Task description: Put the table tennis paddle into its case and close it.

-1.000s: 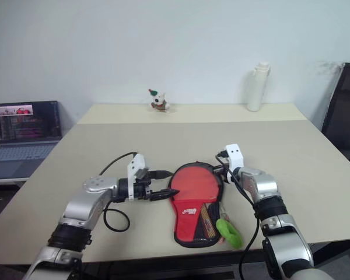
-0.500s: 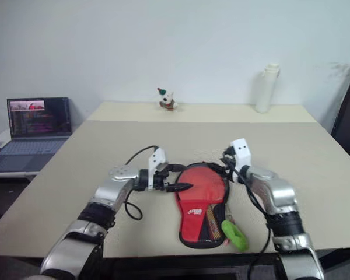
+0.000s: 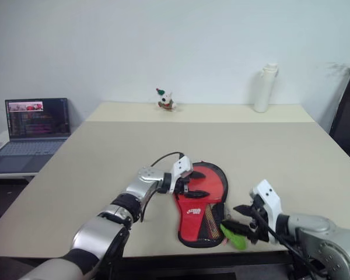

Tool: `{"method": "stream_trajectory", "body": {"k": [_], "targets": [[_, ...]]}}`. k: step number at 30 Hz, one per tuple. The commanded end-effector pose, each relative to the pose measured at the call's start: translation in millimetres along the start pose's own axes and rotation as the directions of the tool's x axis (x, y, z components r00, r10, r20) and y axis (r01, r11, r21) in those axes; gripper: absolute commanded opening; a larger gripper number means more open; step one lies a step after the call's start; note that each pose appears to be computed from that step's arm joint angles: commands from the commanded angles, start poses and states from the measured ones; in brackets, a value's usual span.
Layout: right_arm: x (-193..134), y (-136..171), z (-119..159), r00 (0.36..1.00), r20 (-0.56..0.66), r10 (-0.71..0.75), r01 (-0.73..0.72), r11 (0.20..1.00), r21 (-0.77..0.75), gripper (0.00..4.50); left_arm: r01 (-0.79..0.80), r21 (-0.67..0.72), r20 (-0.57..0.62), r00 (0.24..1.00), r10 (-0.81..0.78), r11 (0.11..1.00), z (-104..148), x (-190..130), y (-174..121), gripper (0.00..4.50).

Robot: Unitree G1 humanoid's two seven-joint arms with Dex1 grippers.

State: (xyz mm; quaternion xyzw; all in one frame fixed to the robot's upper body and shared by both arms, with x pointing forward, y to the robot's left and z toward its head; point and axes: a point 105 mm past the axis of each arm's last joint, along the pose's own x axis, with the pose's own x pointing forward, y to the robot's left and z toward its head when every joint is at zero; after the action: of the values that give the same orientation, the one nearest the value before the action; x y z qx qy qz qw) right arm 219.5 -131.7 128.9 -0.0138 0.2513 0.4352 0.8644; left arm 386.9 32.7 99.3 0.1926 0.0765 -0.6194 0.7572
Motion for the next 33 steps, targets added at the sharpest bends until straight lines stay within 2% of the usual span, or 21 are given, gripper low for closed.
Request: {"method": "stream_trajectory", "body": {"k": [1, 4, 9, 14, 18, 27, 28, 33], "targets": [[-2, 5, -5, 0.999, -0.021, -0.043, 0.042, 0.998, -0.044, 4.44, 0.006, 0.038, 0.003, 1.0, -0.007, 0.999, 6, 2, 1, 4.03], [3, 2, -17, 0.994, -0.059, -0.095, 0.092, 0.994, -0.052, 4.44, 0.012, 0.034, 0.0, 1.0, -0.012, 0.999, 3, 3, -1, 4.03], [14, -15, -32, 0.971, -0.115, -0.211, 0.194, 0.97, -0.147, 4.44, 0.015, 0.031, -0.007, 1.0, -0.015, 0.999, 0, 2, -2, 4.03], [21, -33, -27, 0.951, -0.066, -0.302, 0.284, 0.938, -0.198, 4.44, 0.015, 0.033, -0.018, 1.0, -0.015, 0.999, -4, 1, -3, 4.03], [13, -46, -22, 0.937, -0.039, -0.348, 0.333, 0.921, -0.2, 3.56, 0.022, 0.034, -0.038, 0.999, -0.021, 0.999, -10, -1, -5, 4.03], [-6, -55, -17, 0.933, -0.051, -0.356, 0.336, 0.914, -0.228, 0.26, 0.057, 0.028, -0.063, 0.996, -0.055, 0.998, -19, 3, -14, 4.03], [-9, -55, -18, 0.935, -0.06, -0.351, 0.328, 0.915, -0.236, 0.04, 0.06, 0.025, -0.064, 0.996, -0.059, 0.998, -20, 4, -15, 4.03], [-14, -42, -21, 0.956, -0.089, -0.281, 0.251, 0.934, -0.256, 0.04, 0.072, 0.007, -0.068, 0.995, -0.071, 0.997, -23, 7, -19, 4.03]]}}
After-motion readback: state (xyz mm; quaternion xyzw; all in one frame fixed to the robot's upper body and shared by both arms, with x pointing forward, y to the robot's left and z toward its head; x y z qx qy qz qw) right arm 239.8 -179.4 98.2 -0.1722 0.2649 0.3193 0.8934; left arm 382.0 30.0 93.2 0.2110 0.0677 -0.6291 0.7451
